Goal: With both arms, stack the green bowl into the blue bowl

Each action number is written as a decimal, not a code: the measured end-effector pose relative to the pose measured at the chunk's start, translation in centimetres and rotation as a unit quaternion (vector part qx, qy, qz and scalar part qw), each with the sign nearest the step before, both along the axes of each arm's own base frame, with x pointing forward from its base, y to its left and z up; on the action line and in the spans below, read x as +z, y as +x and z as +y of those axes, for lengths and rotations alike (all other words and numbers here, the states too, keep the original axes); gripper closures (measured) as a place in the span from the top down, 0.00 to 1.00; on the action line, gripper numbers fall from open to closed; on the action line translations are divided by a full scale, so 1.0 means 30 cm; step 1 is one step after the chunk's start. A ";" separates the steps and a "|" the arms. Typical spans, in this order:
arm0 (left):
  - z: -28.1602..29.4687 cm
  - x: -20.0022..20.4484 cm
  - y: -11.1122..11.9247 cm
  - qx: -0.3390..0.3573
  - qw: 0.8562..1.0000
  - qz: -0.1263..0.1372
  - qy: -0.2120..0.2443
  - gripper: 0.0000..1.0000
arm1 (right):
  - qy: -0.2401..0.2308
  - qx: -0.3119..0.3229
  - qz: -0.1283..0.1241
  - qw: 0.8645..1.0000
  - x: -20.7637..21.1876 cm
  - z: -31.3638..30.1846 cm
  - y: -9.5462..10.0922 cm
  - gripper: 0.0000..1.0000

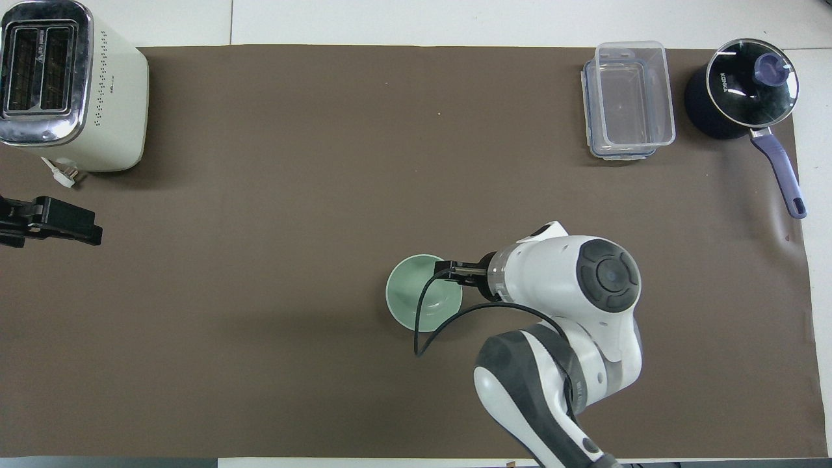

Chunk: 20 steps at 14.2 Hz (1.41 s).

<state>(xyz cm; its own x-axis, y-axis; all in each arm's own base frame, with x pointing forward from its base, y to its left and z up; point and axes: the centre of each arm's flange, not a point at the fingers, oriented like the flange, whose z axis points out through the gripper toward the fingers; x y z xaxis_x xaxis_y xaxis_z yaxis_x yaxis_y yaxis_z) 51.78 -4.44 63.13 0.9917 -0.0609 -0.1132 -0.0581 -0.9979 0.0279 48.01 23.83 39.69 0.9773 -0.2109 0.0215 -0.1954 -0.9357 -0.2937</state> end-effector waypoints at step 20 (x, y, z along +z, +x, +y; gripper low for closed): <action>0.000 0.000 0.000 0.000 1.000 0.000 0.000 1.00 | -0.123 0.036 0.022 0.992 0.694 -0.774 0.180 1.00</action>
